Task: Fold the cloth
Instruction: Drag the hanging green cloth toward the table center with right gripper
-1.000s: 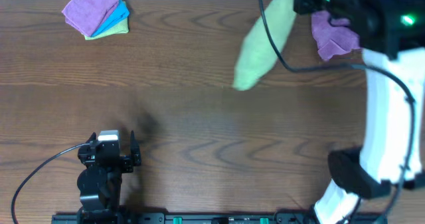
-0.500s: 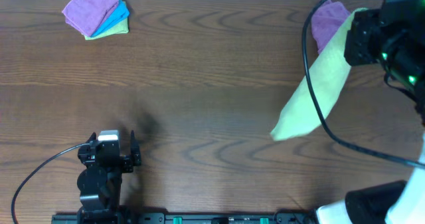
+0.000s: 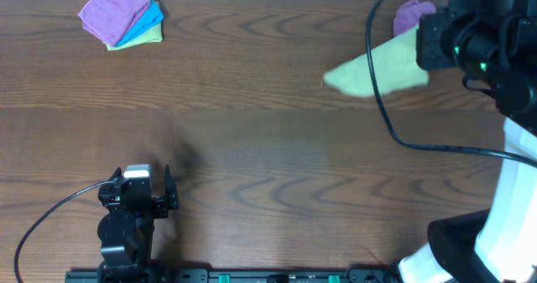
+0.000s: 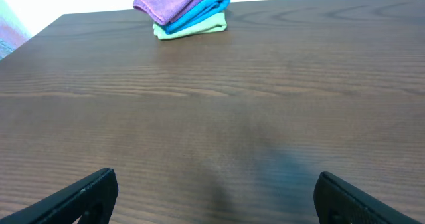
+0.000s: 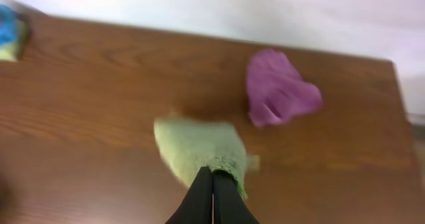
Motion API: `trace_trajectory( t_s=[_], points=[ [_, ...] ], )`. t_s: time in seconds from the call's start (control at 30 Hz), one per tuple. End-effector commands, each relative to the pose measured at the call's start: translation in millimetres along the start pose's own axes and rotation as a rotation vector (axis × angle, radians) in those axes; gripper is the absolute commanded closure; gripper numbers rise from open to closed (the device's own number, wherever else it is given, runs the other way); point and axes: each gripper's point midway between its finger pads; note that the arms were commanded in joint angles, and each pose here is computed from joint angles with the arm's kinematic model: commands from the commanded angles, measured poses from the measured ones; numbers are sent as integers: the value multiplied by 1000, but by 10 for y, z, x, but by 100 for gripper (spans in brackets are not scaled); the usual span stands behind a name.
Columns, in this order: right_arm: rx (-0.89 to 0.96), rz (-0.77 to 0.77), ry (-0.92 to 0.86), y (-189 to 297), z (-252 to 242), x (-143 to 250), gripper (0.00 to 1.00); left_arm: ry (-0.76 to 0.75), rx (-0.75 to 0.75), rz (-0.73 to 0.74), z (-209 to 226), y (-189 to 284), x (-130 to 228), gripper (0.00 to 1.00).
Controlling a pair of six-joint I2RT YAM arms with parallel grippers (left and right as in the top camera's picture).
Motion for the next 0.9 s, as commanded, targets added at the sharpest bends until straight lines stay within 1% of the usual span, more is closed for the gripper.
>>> trace_trajectory(
  t_s=[0.0,0.37,0.47,0.57,0.67,0.87],
  points=[
    [94,-7,-19,46,-158,14,98,-20,11,19,-30,-28,90,4],
    [195,-40,-52,177,-443,-4,98,-20,11,19,-30,-28,90,5],
    [186,-53,-56,241,-448,-2,98,-20,11,19,-30,-28,90,5],
    [86,-41,-22,283,-290,57,98,-20,11,19,-30,-28,90,5],
    [114,2,25,410,-378,316,98,-20,11,19,-30,-28,90,5],
    [126,-4,46,819,-530,875,99,-20,11,19,-30,-28,90,5]
  ],
)
Point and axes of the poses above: each gripper's point midway between its finger pads, its own y axis back along the fingers, its own z axis along the line the jaws close on, x = y × z, and after that the axes turned 4 degrees about -y, right-handed
